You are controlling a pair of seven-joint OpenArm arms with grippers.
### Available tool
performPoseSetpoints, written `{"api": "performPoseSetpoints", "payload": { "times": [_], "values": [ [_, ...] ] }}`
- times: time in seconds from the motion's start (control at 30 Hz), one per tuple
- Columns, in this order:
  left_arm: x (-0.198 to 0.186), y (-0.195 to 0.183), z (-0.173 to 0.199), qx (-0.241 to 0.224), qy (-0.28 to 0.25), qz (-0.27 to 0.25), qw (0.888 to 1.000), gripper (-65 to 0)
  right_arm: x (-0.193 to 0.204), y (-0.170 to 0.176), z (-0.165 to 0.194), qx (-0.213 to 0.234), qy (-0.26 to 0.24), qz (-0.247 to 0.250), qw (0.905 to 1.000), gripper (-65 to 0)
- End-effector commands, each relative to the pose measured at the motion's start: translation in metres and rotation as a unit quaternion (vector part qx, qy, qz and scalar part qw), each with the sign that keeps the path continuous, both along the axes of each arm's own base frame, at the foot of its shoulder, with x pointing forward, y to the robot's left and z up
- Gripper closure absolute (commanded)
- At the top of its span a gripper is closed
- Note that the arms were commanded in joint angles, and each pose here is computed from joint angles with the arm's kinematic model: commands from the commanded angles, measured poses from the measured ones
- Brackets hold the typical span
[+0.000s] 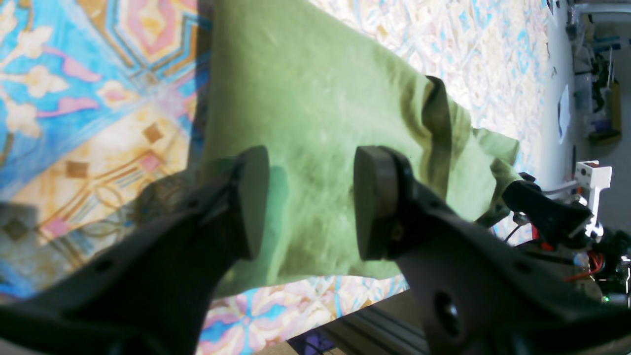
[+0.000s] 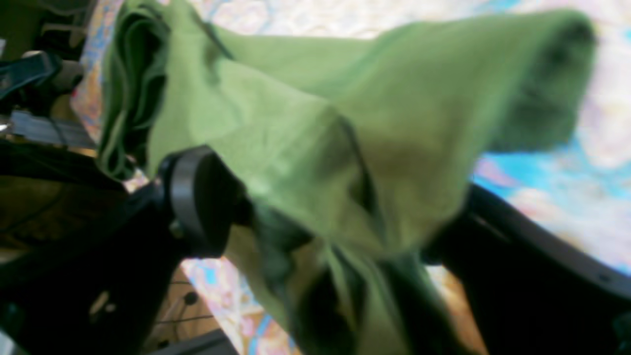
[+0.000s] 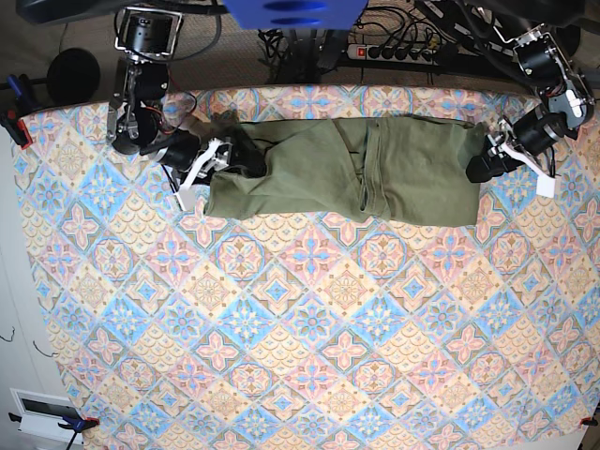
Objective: Layout the t-shirt on the table in an organized manner, then fold the t-shirt properly
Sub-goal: 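Grasp the strip end with the right gripper and lift it, then fold the strip end with the right gripper over toward the middle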
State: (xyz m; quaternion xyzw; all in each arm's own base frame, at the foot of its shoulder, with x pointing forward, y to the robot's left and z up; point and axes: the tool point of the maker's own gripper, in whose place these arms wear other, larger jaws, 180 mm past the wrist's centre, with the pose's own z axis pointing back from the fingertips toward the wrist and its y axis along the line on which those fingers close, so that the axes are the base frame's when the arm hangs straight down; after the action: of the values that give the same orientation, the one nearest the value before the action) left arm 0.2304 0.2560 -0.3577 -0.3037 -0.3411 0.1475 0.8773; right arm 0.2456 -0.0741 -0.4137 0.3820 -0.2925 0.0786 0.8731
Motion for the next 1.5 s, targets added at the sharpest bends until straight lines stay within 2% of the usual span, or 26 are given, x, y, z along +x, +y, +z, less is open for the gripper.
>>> {"api": "performPoseSetpoints", "payload": {
  "times": [0.0, 0.2, 0.33, 0.4, 0.5, 0.57, 0.73, 0.87, 0.97, 1.07, 1.13, 1.23, 1.27, 1.37, 1.47],
  "values": [
    [0.007, 0.005, 0.014, 0.007, -0.023, 0.000, 1.000, -27.6, -0.004, -0.004, -0.003, -0.016, 0.008, 0.010, 0.9998, -49.5],
    [0.008, 0.006, 0.014, 0.007, -0.025, 0.001, 1.000, -27.6, -0.003, -0.007, -0.004, -0.017, 0.009, 0.006, 0.9998, -41.6],
    [0.009, 0.005, 0.015, 0.007, -0.027, 0.001, 1.000, -27.6, -0.004, -0.006, -0.004, -0.017, 0.010, 0.007, 0.9998, -33.3],
    [0.013, 0.005, 0.017, 0.007, -0.032, 0.001, 0.999, -27.6, -0.004, -0.006, -0.004, -0.016, 0.010, 0.007, 0.9998, -25.8],
    [0.015, 0.006, 0.019, 0.007, -0.035, 0.002, 0.999, -27.6, 0.001, -0.007, -0.001, -0.016, 0.004, 0.005, 0.9999, -10.4],
    [0.015, 0.007, 0.019, 0.008, -0.035, 0.001, 0.999, -27.6, 0.019, -0.008, 0.010, -0.017, -0.017, 0.004, 0.9997, 0.0],
    [0.015, 0.008, 0.020, 0.009, -0.036, 0.002, 0.999, -27.6, 0.037, -0.050, 0.020, -0.024, -0.033, -0.063, 0.9971, -0.5],
    [0.015, 0.008, 0.020, 0.009, -0.036, 0.002, 0.999, -27.6, 0.033, -0.087, 0.011, -0.036, -0.011, -0.107, 0.9935, -0.5],
    [0.015, 0.008, 0.020, 0.010, -0.035, 0.002, 0.999, -27.5, 0.057, -0.125, 0.026, -0.061, -0.030, -0.125, 0.9899, -0.5],
    [0.015, 0.008, 0.019, 0.011, -0.034, 0.002, 0.999, -26.7, 0.062, -0.141, 0.030, -0.069, -0.033, -0.136, 0.9877, -0.5],
    [0.015, 0.008, 0.019, 0.012, -0.034, 0.002, 0.999, -20.5, 0.062, -0.141, 0.032, -0.071, -0.036, -0.135, 0.9876, -0.5],
    [0.016, 0.008, 0.020, 0.012, -0.035, 0.002, 0.999, -3.8, 0.061, -0.137, 0.039, -0.068, -0.041, -0.124, 0.9892, -0.5],
    [0.015, 0.009, 0.019, 0.012, -0.034, 0.003, 0.999, 0.0, 0.063, -0.134, 0.045, -0.060, -0.048, -0.120, 0.9898, -0.5],
    [0.015, 0.009, 0.019, 0.012, -0.033, 0.003, 0.999, 0.0, 0.067, -0.119, 0.061, -0.062, -0.074, -0.095, 0.9908, -0.5],
    [0.014, 0.010, 0.015, 0.020, -0.026, 0.004, 0.999, 0.0, 0.071, -0.078, 0.074, -0.050, -0.101, -0.052, 0.9923, -0.4]
  ]
}}
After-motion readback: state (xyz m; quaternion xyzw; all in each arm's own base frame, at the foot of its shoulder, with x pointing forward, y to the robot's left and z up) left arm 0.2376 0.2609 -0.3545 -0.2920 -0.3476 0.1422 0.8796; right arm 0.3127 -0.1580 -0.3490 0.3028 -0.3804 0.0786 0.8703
